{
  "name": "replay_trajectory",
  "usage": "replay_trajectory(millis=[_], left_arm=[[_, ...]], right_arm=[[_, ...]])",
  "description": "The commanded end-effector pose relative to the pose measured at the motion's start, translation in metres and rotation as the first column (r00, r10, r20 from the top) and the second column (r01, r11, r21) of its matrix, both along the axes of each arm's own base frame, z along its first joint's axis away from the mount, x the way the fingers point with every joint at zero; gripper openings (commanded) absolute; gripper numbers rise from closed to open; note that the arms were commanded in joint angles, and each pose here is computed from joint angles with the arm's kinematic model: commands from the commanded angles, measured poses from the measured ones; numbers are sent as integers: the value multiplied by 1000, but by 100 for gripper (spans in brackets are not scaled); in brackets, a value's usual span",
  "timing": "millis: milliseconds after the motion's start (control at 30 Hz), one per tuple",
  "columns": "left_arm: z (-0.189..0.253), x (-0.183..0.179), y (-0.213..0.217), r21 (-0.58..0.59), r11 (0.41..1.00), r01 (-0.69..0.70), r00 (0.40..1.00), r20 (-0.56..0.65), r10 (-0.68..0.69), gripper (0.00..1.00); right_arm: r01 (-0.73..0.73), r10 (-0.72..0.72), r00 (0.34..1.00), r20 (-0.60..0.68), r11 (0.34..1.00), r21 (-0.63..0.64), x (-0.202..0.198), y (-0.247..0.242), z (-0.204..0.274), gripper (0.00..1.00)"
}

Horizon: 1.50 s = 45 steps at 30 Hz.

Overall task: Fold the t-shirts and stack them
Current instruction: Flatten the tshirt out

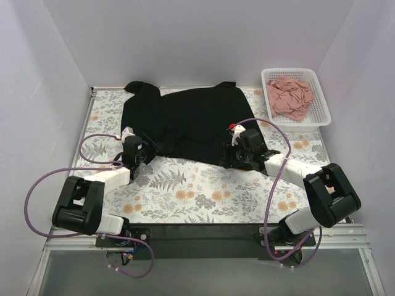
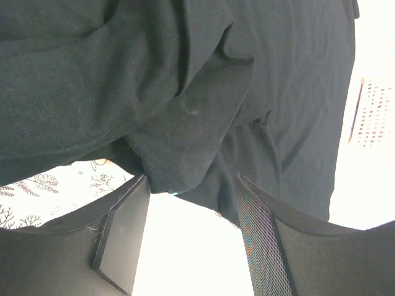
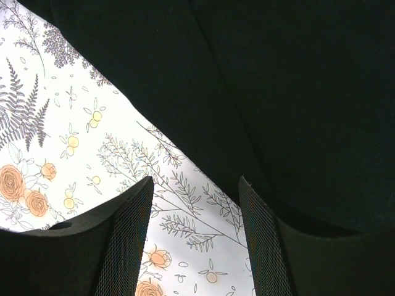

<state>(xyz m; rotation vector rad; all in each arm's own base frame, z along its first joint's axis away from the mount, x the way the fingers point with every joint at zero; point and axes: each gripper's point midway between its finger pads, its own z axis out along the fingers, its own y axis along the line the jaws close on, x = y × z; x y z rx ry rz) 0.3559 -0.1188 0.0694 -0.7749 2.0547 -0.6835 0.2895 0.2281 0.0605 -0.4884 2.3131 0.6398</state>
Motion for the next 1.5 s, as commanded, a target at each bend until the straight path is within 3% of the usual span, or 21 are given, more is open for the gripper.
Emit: replay_trajectory(millis=[0,367,1033,1467], left_arm=[[1,3,5,-8,999,-46,999,10,46,55],[-20,-3,16,-67,989,-134,990,-49,131,56],[6,7,12,-102,989,-105,994,13,107,37],[-3,9,17,-113,985,-129,991,8,131,37]], right_arm=[[-11,10,999,33,1000,22,5,4,6,64],[-19,18,1000,19,1000,22,3,5,2,64],[-25,24,1000,9,999,27,3,7,1,64],[-28,28,1000,2,999,29,2,8,0,64]])
